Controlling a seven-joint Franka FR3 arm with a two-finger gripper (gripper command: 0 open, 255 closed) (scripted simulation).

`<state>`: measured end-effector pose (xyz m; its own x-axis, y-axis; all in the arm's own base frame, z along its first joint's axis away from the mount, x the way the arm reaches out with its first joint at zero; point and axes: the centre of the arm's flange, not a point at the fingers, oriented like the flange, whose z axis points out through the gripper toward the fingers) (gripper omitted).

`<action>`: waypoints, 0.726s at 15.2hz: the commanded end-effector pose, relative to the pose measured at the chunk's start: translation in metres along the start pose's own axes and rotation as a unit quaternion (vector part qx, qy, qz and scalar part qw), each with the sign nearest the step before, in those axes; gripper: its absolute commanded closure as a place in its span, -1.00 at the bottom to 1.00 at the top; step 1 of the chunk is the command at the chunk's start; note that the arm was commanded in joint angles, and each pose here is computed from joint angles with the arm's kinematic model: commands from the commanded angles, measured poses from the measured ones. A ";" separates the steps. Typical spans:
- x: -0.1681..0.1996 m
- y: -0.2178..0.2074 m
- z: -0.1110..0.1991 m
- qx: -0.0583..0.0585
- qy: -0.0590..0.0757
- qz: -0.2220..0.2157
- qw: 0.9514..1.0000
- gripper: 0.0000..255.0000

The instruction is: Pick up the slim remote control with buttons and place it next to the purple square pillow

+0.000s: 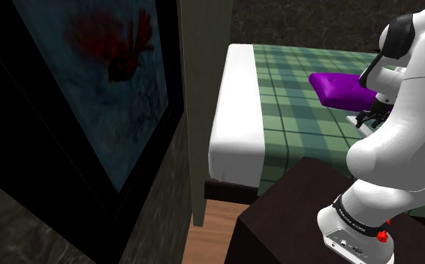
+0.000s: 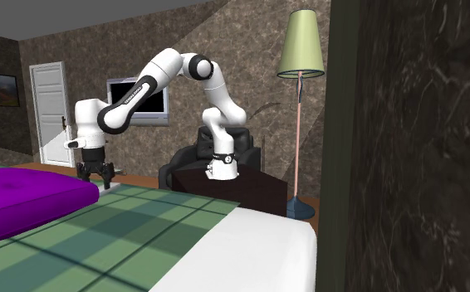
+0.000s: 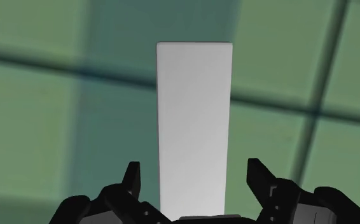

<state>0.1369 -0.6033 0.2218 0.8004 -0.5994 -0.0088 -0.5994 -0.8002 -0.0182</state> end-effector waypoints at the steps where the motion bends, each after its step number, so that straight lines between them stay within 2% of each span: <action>1: 0.000 0.000 0.000 0.000 0.000 0.000 1.000 -1.00; 3: 0.000 0.000 0.000 0.000 0.000 0.000 1.000 -1.00; 7: 0.000 0.000 -0.050 0.000 0.000 0.000 1.000 -1.00; 11: 0.000 0.000 -0.050 0.000 0.000 0.000 1.000 -1.00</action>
<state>0.1365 -0.6044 0.2712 0.8004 -0.5995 -0.0086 -0.5995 -0.8002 -0.0180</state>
